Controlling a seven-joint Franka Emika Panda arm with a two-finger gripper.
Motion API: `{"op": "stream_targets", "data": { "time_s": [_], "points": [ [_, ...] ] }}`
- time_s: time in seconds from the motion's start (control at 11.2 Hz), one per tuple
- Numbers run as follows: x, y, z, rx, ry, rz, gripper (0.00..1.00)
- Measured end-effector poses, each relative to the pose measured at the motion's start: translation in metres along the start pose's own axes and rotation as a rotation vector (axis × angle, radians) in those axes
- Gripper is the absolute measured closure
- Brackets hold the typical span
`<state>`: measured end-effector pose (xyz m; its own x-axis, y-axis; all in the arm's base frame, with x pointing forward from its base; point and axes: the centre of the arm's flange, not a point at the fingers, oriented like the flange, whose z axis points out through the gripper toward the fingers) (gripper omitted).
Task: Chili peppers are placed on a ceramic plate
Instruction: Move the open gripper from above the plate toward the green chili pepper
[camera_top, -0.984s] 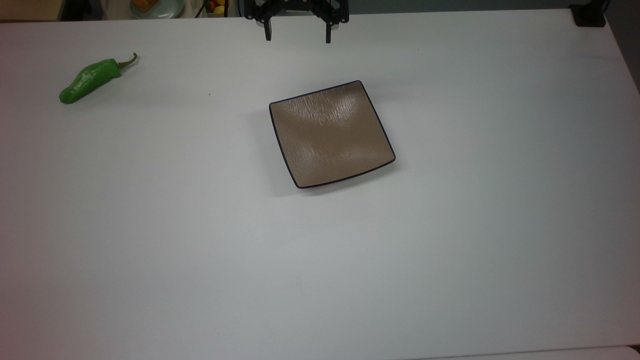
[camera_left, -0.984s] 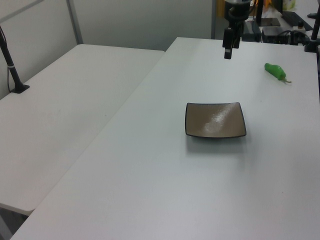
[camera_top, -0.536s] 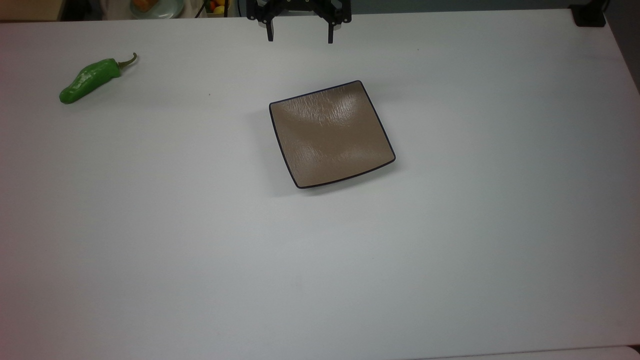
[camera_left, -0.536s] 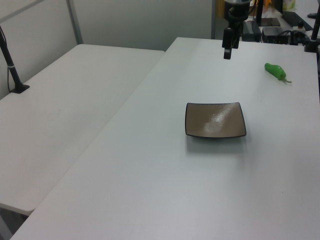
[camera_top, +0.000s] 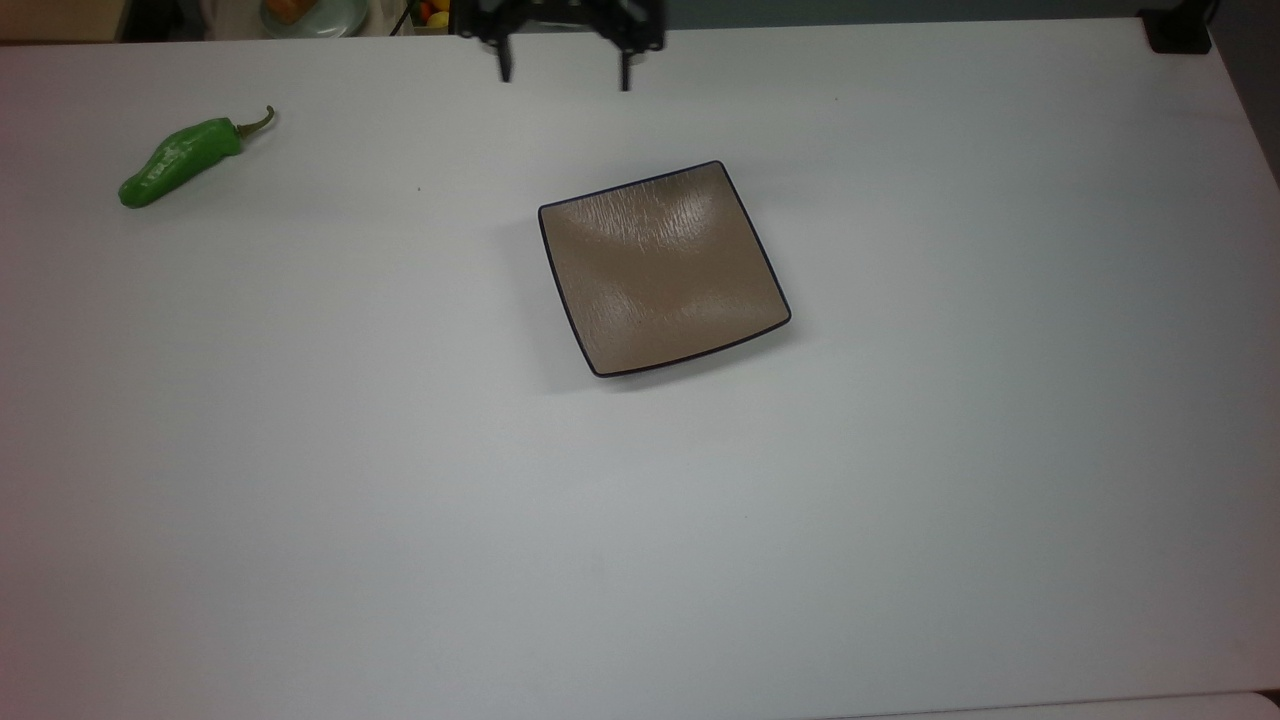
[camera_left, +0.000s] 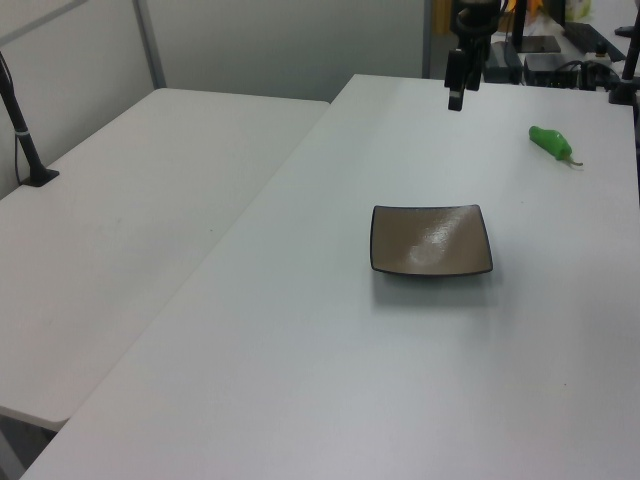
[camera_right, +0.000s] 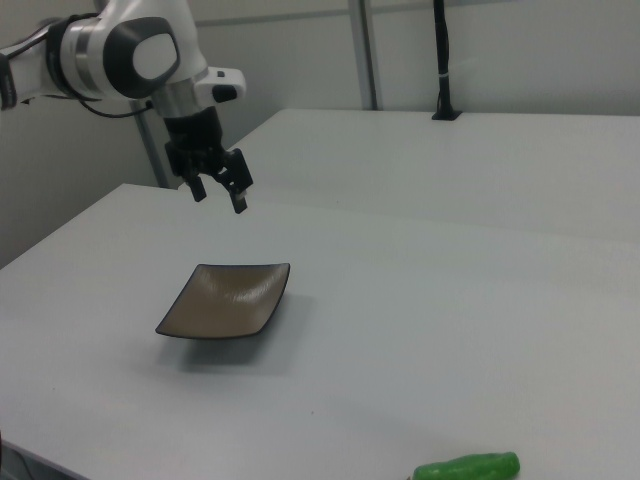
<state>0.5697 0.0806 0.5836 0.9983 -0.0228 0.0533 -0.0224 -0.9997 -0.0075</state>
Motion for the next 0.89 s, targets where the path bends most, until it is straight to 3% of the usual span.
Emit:
{"op": "stream_targets", "data": {
  "time_s": [0.45,0.89],
  "points": [
    [0.01,0.11,0.007,-0.014,-0.013,0.055,0.0],
    [0.008,0.239,0.05,-0.034,-0.059,0.052,0.0]
  ]
}}
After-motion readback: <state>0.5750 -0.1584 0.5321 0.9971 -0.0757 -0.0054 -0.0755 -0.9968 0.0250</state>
